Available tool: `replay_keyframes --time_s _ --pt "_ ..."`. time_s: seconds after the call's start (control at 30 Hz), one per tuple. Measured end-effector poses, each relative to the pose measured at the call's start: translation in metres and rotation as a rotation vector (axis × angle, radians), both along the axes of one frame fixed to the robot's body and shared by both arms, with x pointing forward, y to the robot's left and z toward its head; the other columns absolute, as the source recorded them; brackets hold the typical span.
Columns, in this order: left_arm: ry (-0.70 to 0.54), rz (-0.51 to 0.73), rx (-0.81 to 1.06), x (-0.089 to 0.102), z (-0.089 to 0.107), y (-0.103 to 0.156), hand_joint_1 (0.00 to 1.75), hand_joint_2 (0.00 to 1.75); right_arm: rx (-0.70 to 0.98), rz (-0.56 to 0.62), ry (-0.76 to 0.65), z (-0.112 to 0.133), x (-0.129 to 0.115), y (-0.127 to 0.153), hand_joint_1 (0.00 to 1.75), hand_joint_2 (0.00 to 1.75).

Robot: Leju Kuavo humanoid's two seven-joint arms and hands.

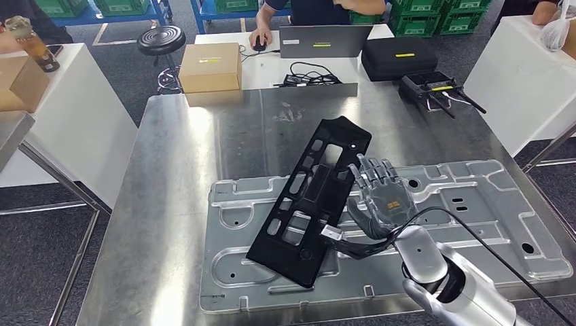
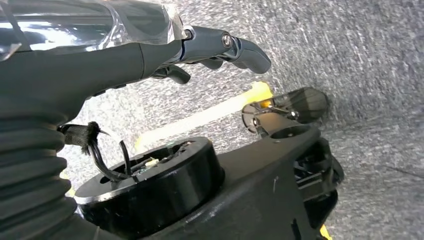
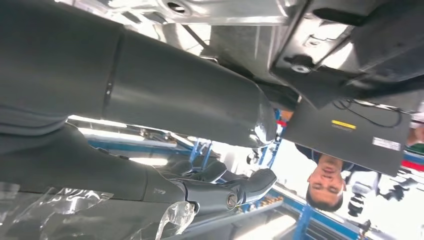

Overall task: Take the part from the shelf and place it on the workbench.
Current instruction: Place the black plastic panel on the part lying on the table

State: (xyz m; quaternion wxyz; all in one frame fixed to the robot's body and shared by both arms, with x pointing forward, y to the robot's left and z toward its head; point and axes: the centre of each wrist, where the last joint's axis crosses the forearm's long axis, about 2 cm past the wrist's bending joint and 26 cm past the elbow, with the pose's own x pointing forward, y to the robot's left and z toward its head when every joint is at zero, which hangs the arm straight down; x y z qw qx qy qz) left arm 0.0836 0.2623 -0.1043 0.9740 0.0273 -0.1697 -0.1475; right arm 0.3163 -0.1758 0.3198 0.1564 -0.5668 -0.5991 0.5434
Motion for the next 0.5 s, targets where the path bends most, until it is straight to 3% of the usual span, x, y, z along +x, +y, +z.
replay_keyframes --time_s 0.5 --pt "0.0 -0.001 -0.019 0.001 0.0 -0.002 0.0 0.0 -0.023 0.084 -0.014 0.001 -0.013 0.019 0.0 0.0"
